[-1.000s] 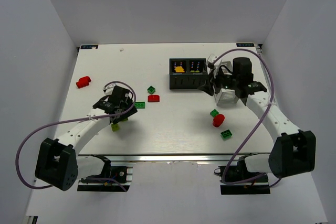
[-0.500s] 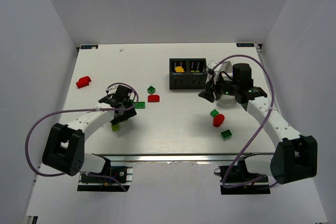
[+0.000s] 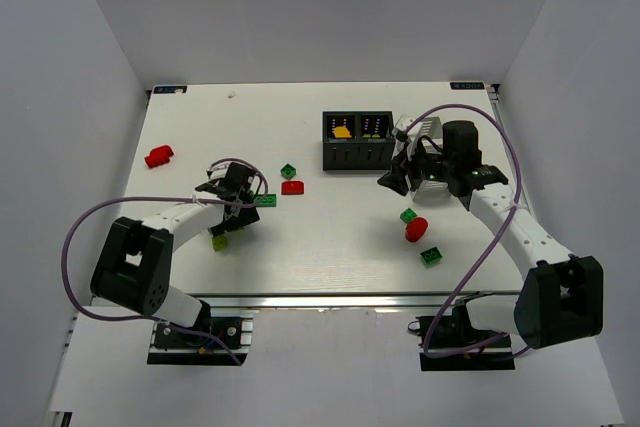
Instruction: Sort the legos into containers by color
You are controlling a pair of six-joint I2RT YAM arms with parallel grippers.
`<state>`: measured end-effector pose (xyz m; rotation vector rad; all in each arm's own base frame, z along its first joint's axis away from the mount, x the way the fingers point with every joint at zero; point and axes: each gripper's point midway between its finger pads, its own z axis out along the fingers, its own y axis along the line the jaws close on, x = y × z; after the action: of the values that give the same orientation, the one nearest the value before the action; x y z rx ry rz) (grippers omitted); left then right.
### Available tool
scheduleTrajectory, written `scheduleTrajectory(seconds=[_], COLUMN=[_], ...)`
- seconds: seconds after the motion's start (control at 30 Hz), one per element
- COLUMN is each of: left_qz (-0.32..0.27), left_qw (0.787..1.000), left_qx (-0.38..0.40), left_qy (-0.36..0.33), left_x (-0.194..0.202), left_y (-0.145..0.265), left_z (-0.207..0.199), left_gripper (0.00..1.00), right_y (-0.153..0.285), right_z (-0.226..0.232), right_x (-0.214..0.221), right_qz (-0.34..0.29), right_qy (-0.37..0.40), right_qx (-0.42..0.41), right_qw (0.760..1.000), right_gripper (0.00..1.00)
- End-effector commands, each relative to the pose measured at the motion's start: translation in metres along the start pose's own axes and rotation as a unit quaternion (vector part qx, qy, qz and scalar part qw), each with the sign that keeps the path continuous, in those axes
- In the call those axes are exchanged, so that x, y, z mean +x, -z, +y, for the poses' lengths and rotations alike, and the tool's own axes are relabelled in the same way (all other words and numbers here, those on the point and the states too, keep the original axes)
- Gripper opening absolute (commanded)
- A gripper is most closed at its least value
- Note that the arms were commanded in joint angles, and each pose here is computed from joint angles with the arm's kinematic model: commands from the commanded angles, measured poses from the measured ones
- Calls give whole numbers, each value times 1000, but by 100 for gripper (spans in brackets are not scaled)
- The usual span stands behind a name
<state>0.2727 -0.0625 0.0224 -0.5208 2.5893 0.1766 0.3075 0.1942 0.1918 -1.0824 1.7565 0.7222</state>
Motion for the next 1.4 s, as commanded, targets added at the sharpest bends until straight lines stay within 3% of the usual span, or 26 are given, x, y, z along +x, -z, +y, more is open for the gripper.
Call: scheduleTrajectory(seconds=[0.0,0.23,0.6,0.73,1.03,1.1,1.23,1.37], left_qz=[-35,-32,-29,-35,-50,-57,-64,-75], left_qw=[999,999,999,998,984,977,943,885], left_qx=[2,2,18,58,167,201,323,451], left_qy=[-1,-12,-17,-16,-33,-39,-51,-86], left_x=[-24,-26,-19,-22,-26,-26,-27,-23], left_y=[1,-7,-10,0,31,40,74,115], left_z=[-5,-7,-8,-19,-45,-53,-87,-117], left_gripper=[79,73,56,50,49,49,48,48], right_y=[0,0,-1,-2,-9,-11,-22,-42], right_z=[-7,-9,-9,-8,-2,1,20,41], right_x=[-17,-20,-20,-22,-25,-26,-33,-49], right_qz=[-21,-20,-18,-20,-23,-25,-20,-18], right_qy=[15,16,14,13,-7,-8,-18,-115], right_qx=[5,7,-1,-7,-36,-45,-94,-148], right_qw=[1000,1000,1000,1000,999,999,995,982], right_gripper=[55,55,55,55,55,55,57,56])
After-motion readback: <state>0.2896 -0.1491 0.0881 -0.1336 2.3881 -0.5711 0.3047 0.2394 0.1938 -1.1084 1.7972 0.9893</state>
